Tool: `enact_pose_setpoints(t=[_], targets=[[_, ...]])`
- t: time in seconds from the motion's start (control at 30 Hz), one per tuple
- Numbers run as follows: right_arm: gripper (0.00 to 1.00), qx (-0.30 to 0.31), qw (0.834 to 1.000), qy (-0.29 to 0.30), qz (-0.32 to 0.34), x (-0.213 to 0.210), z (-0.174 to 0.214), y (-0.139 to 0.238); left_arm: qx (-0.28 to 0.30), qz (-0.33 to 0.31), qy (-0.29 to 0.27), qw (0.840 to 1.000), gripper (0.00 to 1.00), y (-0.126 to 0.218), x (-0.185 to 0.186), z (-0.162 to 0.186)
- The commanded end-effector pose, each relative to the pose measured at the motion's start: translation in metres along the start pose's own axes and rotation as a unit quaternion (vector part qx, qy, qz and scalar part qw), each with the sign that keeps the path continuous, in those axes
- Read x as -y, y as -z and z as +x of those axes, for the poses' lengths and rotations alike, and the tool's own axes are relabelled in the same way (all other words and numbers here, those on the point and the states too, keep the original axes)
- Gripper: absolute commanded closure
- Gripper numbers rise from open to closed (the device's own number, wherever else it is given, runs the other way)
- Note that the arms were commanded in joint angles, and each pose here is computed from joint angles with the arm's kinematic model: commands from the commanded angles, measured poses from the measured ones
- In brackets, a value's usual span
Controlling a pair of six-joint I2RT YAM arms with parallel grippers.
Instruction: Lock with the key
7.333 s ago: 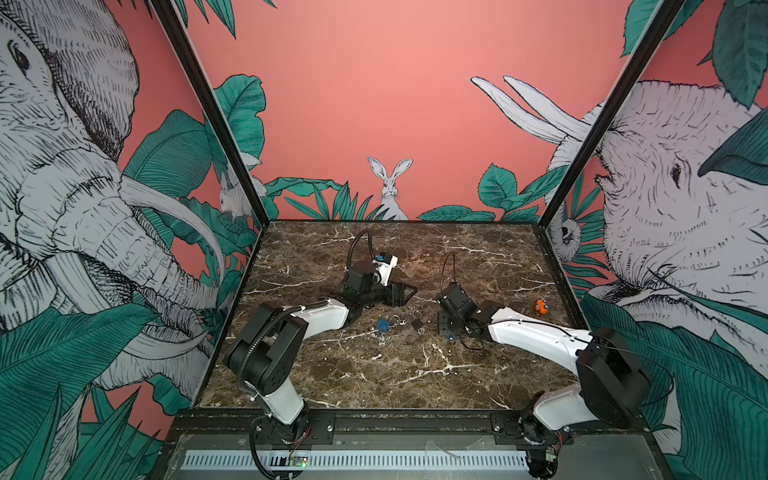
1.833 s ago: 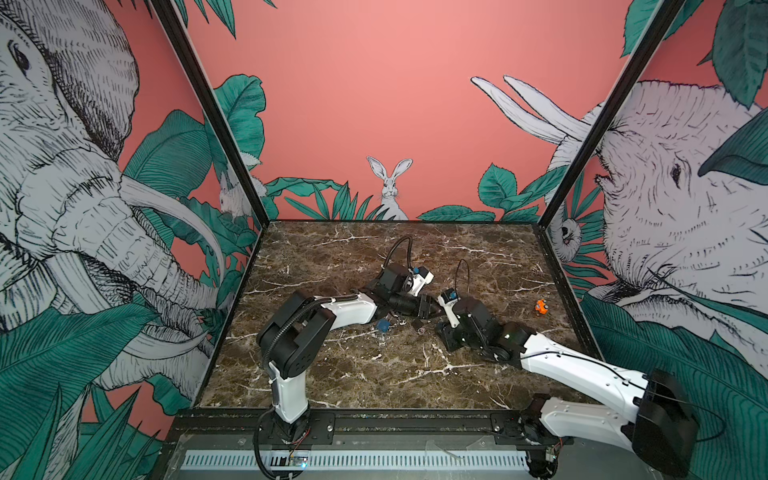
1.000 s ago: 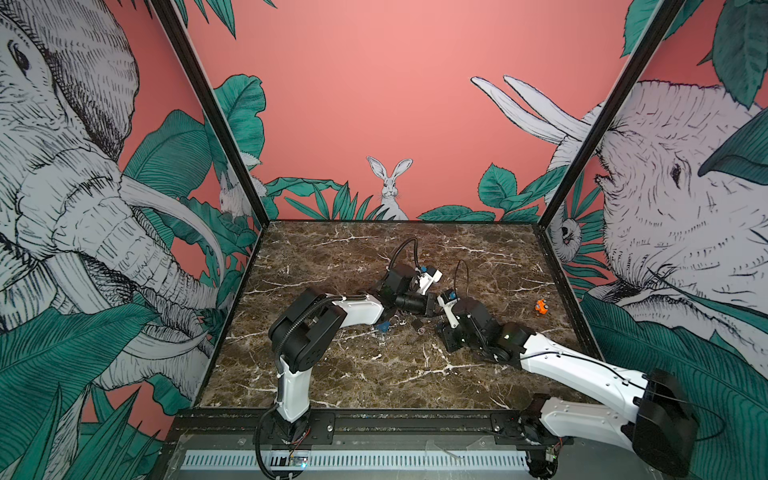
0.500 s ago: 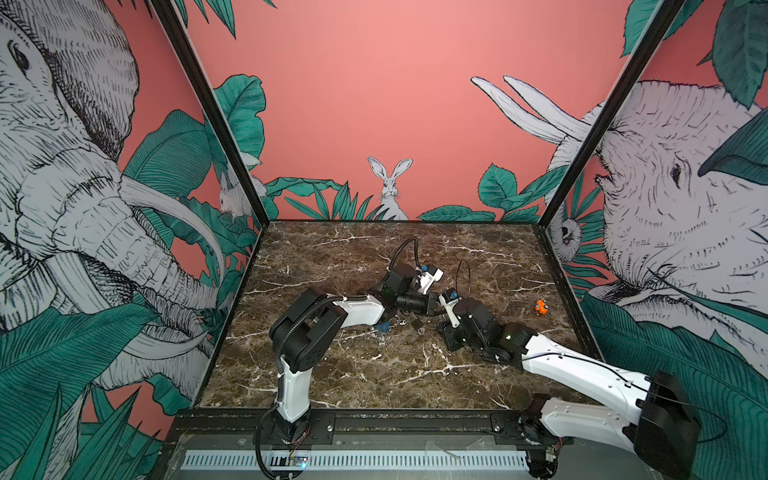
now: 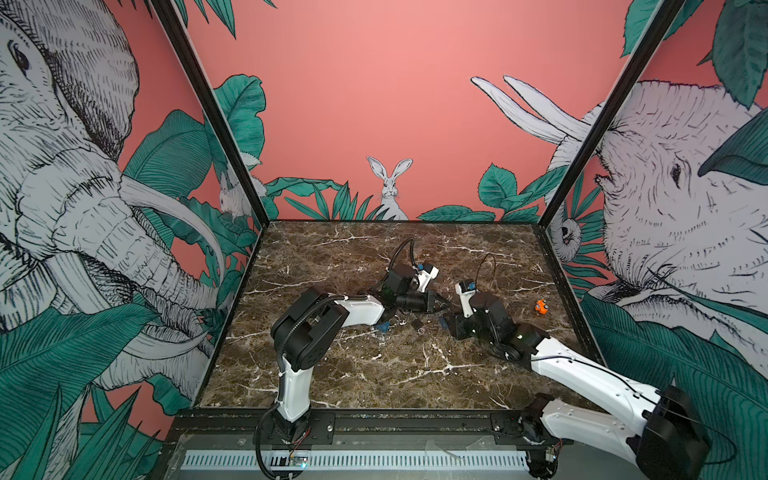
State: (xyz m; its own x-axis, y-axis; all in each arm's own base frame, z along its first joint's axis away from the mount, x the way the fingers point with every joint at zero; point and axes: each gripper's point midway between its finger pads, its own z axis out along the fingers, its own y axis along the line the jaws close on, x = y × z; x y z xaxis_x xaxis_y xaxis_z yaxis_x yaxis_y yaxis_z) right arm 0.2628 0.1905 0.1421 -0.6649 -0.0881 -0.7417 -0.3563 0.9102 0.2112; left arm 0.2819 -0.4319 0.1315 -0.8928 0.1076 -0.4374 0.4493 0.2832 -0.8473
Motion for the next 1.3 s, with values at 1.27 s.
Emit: enact_pose_setpoints(t=[1.27], targets=[[0.62, 0.181, 0.969, 0.143, -0.084, -0.01, -0.056, 0.043, 0.116, 0.18, 0.189, 0.958, 1.0, 0.034, 0.079, -0.057]])
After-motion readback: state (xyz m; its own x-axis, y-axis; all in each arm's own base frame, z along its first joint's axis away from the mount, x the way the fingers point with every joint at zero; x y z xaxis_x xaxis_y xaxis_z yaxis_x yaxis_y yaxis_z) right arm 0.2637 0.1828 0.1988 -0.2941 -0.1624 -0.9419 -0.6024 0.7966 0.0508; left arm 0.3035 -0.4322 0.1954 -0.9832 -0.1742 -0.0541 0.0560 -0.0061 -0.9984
